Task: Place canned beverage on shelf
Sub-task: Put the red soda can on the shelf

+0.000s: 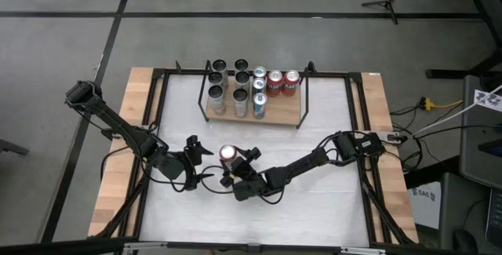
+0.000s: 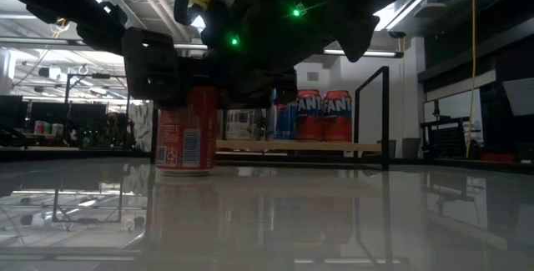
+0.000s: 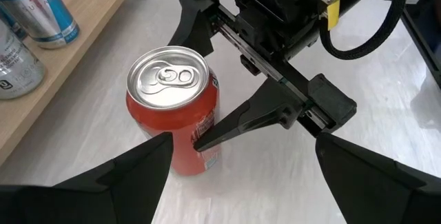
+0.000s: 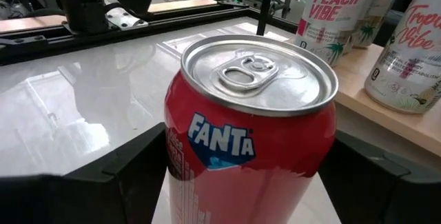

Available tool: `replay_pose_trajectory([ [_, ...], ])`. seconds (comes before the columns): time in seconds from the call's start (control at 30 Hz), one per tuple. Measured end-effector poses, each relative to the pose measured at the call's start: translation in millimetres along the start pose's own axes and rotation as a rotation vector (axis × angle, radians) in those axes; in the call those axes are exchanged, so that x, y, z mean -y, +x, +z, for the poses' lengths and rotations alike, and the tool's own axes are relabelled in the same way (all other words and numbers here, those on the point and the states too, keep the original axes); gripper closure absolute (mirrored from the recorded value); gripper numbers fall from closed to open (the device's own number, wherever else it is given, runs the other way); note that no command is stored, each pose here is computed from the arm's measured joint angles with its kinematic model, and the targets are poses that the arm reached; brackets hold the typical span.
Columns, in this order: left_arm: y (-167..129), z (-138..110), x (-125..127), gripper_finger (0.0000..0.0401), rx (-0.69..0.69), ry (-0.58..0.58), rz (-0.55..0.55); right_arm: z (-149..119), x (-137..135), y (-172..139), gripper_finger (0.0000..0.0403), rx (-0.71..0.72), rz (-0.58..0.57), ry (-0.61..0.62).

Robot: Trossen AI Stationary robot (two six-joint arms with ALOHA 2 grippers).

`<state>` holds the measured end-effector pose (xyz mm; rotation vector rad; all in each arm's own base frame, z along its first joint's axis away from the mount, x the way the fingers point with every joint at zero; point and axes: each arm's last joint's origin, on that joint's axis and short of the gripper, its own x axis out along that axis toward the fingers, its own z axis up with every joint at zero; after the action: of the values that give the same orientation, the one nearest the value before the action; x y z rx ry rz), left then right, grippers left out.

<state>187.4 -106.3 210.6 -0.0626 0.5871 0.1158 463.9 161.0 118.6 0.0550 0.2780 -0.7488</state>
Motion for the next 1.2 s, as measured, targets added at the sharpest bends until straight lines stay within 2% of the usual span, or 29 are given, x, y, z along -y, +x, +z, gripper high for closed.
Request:
replay_pose_trajectory([
  [0.13,0.0,0.0,0.0,0.0051,0.000,0.000,0.000,0.0,0.0,0.0,0.0070,0.000,0.000,0.004],
  [0.3,0.0,0.0,0.0,0.0051,0.000,0.000,0.000,-1.0,0.2,0.0,0.0016,-0.009,0.005,-0.006],
  [0.37,0.0,0.0,0.0,0.0051,0.000,0.000,0.000,-0.1,-0.3,0.0,0.0009,-0.004,0.009,0.007],
  [0.63,0.0,0.0,0.0,0.0051,0.000,0.000,0.000,7.3,-3.1,-0.9,0.0052,0.043,0.012,0.086],
  [0.87,0.0,0.0,0.0,0.0051,0.000,0.000,0.000,8.4,-5.5,-5.2,0.0077,0.061,0.006,0.103],
  [1.0,0.0,0.0,0.0,0.0051,0.000,0.000,0.000,5.9,-9.3,-18.0,0.0089,0.102,-0.055,0.093],
  [1.2,0.0,0.0,0.0,0.0051,0.000,0.000,0.000,2.4,-15.4,-47.4,0.0089,0.218,-0.236,0.073],
])
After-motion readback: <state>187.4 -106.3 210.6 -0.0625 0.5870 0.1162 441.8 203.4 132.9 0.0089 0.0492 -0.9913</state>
